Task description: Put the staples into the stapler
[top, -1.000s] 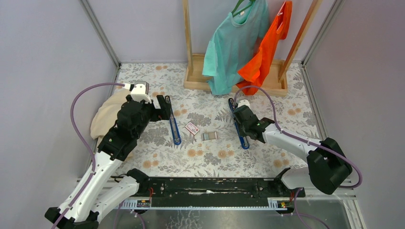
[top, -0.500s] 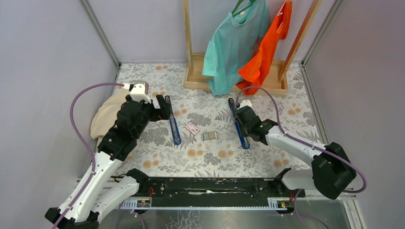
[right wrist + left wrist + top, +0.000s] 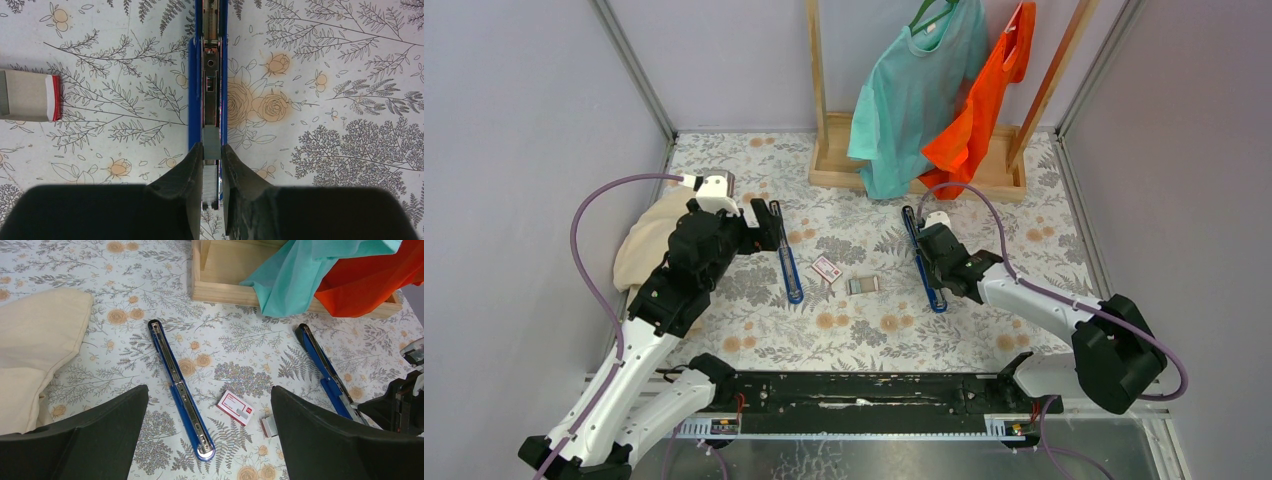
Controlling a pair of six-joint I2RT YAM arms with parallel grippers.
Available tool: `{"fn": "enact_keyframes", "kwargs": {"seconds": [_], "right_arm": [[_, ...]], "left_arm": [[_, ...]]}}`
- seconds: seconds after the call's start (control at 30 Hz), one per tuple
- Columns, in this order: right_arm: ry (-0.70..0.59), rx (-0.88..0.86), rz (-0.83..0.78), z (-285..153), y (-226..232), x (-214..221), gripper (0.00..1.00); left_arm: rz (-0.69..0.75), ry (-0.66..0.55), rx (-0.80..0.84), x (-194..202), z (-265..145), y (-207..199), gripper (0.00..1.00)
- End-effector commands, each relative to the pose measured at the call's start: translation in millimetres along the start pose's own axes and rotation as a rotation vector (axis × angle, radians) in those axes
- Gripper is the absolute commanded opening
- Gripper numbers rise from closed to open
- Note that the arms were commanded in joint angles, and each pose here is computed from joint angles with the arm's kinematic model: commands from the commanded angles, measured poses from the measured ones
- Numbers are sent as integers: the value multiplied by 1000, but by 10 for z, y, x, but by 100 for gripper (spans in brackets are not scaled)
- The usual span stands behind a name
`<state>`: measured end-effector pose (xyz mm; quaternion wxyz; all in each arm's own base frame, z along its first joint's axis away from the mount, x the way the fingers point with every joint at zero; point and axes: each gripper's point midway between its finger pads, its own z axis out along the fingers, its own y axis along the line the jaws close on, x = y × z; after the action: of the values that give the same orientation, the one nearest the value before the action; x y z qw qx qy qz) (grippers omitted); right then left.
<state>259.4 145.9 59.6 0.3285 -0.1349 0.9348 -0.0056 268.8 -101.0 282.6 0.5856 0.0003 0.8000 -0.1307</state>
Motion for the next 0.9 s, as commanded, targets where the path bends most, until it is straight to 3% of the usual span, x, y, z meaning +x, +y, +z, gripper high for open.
{"fn": "enact_keyframes", "kwargs": {"seconds": [0.0,0.23,0.6,0.87], "right_arm": [[-13,-3,24,32,4,-38,8],[6,1,28,73,11,0,10],[31,5,38,87,7,53,20],[45,-1,38,77,19,68,36]], "left_arm": [[-18,-27,8,-51,9,-12,100],[-19,-26,8,-49,16,-14,100],[-20,-30,8,-60,6,-8,100],[-22,-29,5,-54,7,-1,100]]}}
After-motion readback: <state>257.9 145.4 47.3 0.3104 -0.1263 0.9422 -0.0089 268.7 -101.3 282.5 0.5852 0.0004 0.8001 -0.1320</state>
